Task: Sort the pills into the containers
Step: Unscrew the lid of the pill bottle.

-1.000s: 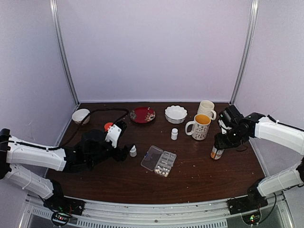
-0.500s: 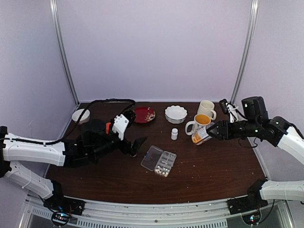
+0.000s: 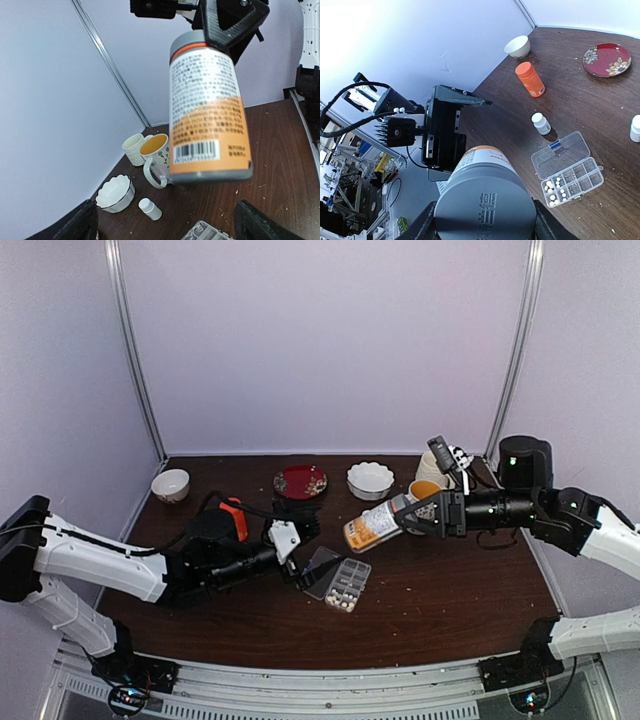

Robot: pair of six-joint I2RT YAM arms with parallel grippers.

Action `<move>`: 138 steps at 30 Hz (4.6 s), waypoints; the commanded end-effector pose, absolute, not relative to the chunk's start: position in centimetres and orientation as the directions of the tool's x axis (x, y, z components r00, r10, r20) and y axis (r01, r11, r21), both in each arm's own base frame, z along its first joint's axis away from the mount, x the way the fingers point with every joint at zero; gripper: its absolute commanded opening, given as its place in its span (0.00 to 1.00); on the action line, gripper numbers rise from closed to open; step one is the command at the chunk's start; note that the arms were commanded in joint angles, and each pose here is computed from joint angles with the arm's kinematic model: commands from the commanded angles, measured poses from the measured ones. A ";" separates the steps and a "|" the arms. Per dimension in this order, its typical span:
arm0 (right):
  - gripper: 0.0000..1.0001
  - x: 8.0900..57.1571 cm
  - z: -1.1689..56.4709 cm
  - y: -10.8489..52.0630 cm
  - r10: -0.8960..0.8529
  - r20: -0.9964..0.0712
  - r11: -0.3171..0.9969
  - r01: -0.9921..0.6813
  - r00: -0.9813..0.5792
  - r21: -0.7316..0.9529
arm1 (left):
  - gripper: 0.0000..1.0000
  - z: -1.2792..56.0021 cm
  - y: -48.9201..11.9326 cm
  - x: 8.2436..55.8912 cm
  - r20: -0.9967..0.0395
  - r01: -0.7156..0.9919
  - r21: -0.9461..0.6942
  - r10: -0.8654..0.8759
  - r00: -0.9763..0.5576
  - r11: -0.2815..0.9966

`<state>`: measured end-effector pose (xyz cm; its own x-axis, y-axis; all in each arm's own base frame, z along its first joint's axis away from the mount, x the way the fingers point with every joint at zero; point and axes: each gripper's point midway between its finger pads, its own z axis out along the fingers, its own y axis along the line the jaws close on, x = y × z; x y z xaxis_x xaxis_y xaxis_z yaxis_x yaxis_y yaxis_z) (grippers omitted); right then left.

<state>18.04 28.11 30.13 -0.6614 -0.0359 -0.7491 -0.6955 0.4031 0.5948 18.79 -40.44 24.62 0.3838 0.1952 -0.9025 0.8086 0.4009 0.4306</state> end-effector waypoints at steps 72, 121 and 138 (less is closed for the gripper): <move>0.66 15.3 29.4 31.9 -0.365 -0.698 0.381 -0.783 -0.616 0.492 | 0.44 26.0 -42.2 15.7 -0.850 0.818 0.526 0.159 0.501 0.232; 1.00 8.8 33.3 31.3 -0.146 -0.716 -0.142 -0.730 0.683 -0.668 | 0.27 26.8 -42.1 11.9 -0.982 0.974 0.155 0.079 0.170 -0.166; 1.00 12.5 33.2 30.1 -0.303 -0.840 0.357 -0.871 -0.449 0.337 | 0.26 25.9 -40.7 16.4 -0.914 0.928 0.364 0.220 0.339 0.082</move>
